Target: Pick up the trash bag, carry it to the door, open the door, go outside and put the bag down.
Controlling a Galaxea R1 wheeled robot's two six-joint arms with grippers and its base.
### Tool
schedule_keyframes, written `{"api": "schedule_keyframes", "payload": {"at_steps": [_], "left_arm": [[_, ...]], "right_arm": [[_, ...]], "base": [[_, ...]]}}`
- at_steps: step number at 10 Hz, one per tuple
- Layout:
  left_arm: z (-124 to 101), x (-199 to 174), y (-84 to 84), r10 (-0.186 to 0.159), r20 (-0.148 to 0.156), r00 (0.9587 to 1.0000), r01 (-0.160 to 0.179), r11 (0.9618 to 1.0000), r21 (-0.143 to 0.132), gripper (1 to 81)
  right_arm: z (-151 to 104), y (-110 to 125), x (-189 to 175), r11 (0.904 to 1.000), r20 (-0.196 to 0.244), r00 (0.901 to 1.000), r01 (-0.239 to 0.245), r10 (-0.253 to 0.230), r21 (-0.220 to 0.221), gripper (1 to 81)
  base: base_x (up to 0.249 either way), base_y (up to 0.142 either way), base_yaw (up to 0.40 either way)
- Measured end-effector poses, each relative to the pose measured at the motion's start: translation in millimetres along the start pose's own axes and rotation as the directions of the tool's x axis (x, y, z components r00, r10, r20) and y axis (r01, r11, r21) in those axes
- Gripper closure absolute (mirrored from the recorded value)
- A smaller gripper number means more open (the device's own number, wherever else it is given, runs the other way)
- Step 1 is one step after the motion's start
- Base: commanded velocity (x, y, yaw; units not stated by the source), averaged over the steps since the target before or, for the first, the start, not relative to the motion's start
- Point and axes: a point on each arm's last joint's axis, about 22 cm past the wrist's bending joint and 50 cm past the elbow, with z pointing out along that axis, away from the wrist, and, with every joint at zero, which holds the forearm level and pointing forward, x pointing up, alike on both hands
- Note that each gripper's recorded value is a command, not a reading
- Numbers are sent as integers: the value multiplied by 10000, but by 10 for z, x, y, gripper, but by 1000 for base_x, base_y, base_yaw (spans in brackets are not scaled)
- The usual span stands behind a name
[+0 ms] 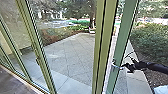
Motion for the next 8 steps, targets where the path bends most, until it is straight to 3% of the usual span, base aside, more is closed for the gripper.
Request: {"api": "schedule_keyframes", "payload": {"at_steps": [2, 8], "left_arm": [[9, 2, 37, -5, -5, 10000, 5, 10000, -45, 811], [9, -3, 40, -1, 11, 10000, 1, 10000, -49, 811]], "right_arm": [[-161, -55, 139, 9992, -208, 9990, 397, -396, 17, 10], [-449, 32, 426, 9872, -543, 9890, 1327, -1378, -885, 10]], "base": [[0, 0, 0], [0, 0, 0]]}}
